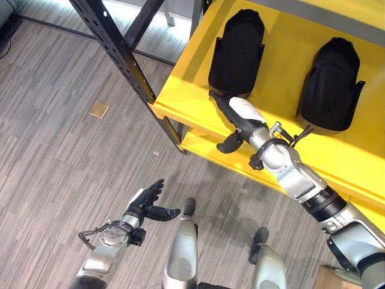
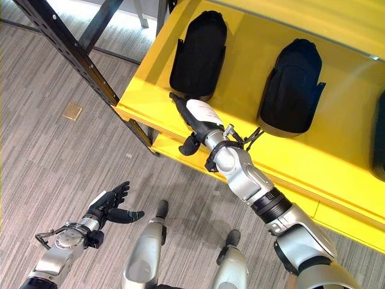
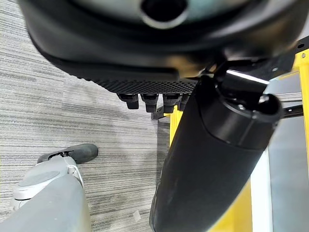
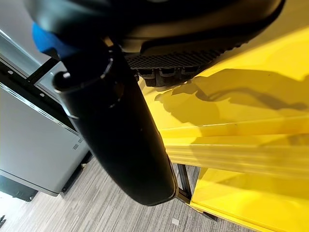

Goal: Move parts from the plastic box to the shelf.

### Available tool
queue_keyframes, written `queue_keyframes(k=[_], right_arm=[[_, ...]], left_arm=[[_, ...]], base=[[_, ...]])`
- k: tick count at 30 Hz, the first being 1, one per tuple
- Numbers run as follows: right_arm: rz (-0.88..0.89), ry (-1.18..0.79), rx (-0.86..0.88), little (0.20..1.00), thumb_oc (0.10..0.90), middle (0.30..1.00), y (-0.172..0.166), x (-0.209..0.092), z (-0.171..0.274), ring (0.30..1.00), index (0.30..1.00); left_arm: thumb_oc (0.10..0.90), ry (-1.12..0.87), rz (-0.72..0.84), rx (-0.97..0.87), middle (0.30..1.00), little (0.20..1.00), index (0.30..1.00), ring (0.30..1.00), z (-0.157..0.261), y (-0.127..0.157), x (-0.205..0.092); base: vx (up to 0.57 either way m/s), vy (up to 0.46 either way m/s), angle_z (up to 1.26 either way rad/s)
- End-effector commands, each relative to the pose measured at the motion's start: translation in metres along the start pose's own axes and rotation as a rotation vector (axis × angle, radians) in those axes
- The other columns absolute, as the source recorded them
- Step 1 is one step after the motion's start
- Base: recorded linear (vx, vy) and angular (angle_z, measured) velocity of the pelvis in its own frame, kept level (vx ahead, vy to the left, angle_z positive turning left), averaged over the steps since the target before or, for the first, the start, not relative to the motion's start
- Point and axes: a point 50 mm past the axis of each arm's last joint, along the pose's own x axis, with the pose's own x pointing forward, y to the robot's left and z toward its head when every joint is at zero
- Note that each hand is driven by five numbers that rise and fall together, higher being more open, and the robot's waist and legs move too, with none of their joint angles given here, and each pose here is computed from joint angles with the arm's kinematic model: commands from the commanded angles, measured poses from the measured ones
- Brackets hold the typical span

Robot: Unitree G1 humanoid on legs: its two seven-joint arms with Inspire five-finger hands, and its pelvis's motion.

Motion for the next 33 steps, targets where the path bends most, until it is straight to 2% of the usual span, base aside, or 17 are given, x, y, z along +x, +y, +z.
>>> queue_keyframes(k=[1, 25, 33], right_arm=[[-0.237, -0.206, -0.05, 1.0, 0.9, 1.0, -0.063, 0.015, 0.049, 1.0, 1.0], [-0.247, -0.22, -0.033, 1.0, 0.9, 1.0, -0.069, 0.018, 0.052, 1.0, 1.0], [-0.167, -0.251, -0.011, 1.0, 0.9, 1.0, -0.059, 0.018, 0.055, 1.0, 1.0]], left_arm=[[0.9, -0.107, -0.033, 0.052, 1.0, 1.0, 1.0, 1.0, 0.022, -0.003, -0.005], [0.9, -0.102, -0.03, 0.052, 1.0, 1.0, 1.0, 1.0, 0.02, -0.001, -0.007], [0.9, -0.093, -0.029, 0.055, 1.0, 1.0, 1.0, 1.0, 0.016, -0.001, -0.008]], base=[[0.0, 0.0, 0.0], [0.0, 0.0, 0.0], [0.0, 0.0, 0.0]])
